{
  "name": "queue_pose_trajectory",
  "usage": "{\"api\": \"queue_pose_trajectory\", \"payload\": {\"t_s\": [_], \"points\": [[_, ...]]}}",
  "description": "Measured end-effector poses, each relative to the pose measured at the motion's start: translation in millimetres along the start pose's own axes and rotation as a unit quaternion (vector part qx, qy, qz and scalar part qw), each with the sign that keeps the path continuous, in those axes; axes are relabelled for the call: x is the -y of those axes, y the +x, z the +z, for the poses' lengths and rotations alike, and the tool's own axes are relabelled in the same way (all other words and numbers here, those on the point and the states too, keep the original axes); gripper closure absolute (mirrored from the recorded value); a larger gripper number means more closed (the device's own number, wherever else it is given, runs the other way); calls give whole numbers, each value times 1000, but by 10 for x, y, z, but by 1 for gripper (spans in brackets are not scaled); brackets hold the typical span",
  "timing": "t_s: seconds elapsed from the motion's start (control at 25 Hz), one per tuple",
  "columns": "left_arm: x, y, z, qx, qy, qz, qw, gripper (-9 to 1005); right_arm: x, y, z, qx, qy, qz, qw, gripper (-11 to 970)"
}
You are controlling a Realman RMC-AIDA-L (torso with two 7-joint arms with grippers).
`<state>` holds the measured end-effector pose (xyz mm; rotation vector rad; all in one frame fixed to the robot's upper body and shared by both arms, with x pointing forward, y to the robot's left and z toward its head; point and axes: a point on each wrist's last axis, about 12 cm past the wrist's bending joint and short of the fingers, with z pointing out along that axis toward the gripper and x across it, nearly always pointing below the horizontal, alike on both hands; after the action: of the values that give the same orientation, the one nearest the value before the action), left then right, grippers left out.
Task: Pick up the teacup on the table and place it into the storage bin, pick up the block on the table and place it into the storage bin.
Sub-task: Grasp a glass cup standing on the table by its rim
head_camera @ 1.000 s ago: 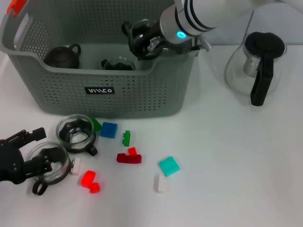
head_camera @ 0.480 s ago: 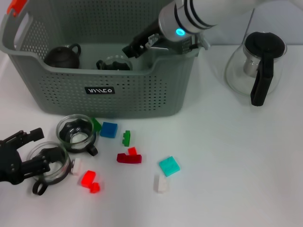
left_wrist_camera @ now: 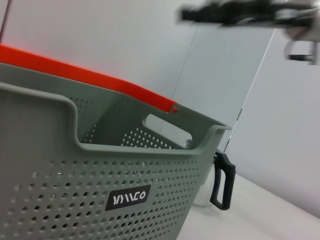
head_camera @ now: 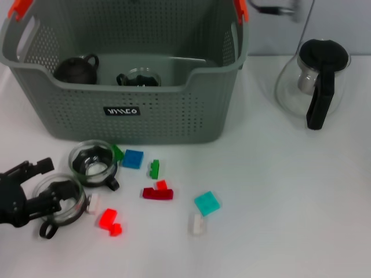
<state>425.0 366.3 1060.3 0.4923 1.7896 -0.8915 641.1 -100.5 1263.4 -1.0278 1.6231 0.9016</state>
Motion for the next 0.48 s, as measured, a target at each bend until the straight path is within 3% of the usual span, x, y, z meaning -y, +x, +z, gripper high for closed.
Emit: {"api": "queue_pose_trajectory", "payload": {"t_s": [0.12,0.2,0.36,0.48], "points": [[0,1,-1,0,0,0,1000,89,-149,199,-425,64,-81,-46,994,133],[0,3,0,-1,0,0,1000,89,-228,412,-670,80,-112,-71,988,134],[0,4,0,-2,0,0,1000,89,-386,1016,-1115,102,-133,-88,982,135],[-2,1,1,-1,0,1,1000,90,-502,1507,-1310,116,-121,-84,982,136]]}}
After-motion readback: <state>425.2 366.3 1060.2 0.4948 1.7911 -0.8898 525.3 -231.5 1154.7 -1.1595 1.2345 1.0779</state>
